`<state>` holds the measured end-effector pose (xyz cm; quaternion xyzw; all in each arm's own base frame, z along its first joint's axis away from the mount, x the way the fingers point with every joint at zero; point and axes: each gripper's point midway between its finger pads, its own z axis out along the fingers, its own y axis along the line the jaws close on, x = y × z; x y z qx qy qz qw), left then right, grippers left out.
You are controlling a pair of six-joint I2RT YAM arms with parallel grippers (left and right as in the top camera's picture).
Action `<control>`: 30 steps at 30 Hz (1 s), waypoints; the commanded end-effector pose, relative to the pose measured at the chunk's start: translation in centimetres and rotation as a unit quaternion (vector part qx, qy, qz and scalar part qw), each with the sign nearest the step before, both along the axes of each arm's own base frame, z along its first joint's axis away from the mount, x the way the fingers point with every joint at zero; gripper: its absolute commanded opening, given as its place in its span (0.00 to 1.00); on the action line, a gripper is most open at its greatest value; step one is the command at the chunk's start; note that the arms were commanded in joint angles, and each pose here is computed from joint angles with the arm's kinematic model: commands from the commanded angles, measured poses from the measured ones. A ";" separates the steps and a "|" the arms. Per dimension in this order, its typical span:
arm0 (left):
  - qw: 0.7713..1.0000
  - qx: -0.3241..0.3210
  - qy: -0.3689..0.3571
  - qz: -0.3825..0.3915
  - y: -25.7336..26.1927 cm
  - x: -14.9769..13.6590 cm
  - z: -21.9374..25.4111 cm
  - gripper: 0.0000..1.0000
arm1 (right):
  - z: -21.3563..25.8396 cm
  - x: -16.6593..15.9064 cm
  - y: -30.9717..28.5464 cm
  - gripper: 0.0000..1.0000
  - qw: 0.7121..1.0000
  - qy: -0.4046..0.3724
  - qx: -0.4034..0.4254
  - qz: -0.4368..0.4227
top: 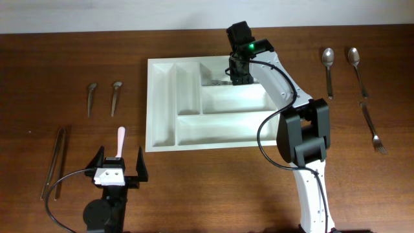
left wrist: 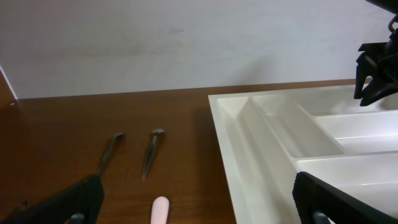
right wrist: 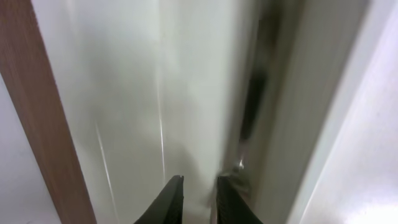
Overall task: Pack container
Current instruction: 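Carry the fork over the tray's top-right compartment and release it, then return the right gripper to the remaining fork and lower onto it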
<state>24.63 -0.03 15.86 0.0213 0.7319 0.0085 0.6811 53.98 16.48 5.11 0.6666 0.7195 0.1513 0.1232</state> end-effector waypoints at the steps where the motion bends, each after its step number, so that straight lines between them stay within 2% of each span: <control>1: 1.000 0.006 0.000 -0.007 -0.2 0.0 -0.1 0.99 | -0.3 0.5 -0.6 0.19 0.999 -0.008 -0.025 0.025; 3: 1.000 0.006 0.000 -0.007 -0.2 0.0 -0.1 0.99 | 0.0 1.2 -0.8 0.26 0.998 -0.023 -0.033 0.051; 6: 1.000 0.006 0.000 -0.006 -0.2 0.0 -0.1 0.99 | 1.4 2.9 -1.4 0.46 0.992 -0.060 -0.050 0.100; 10: 1.000 0.006 0.000 -0.006 -0.2 0.0 -0.1 0.99 | 6.1 5.2 -5.0 0.65 0.968 -0.110 -0.125 0.187; 13: 1.000 0.006 0.000 -0.007 -0.2 0.0 -0.1 0.99 | 10.8 5.9 -9.3 0.85 0.928 -0.133 -0.205 0.283; 16: 1.000 0.006 0.000 -0.006 -0.2 0.0 -0.1 0.99 | 15.8 4.5 -14.4 0.98 0.862 -0.121 -0.292 0.396; 20: 1.000 0.006 0.000 -0.006 -0.2 0.0 -0.1 0.99 | 21.6 0.4 -21.1 0.99 0.783 -0.079 -0.371 0.493; 22: 1.000 0.006 0.000 -0.006 -0.2 0.0 -0.1 0.99 | 23.5 -2.6 -24.2 0.99 0.753 -0.046 -0.388 0.528; 24: 1.000 0.006 0.000 -0.006 -0.2 0.0 -0.1 0.99 | 24.1 -5.6 -26.7 0.99 0.743 -0.011 -0.383 0.549; 26: 1.000 0.006 0.000 -0.006 -0.2 0.0 -0.1 0.99 | 23.5 -9.3 -29.2 0.99 0.746 0.036 -0.352 0.565; 28: 1.000 0.006 0.001 -0.006 -0.2 0.0 -0.1 0.99 | 22.5 -11.1 -31.3 0.99 0.751 0.058 -0.327 0.570; 30: 1.000 0.006 0.000 -0.006 -0.2 0.0 -0.1 0.99 | 20.8 -12.3 -33.0 0.99 0.741 0.077 -0.305 0.593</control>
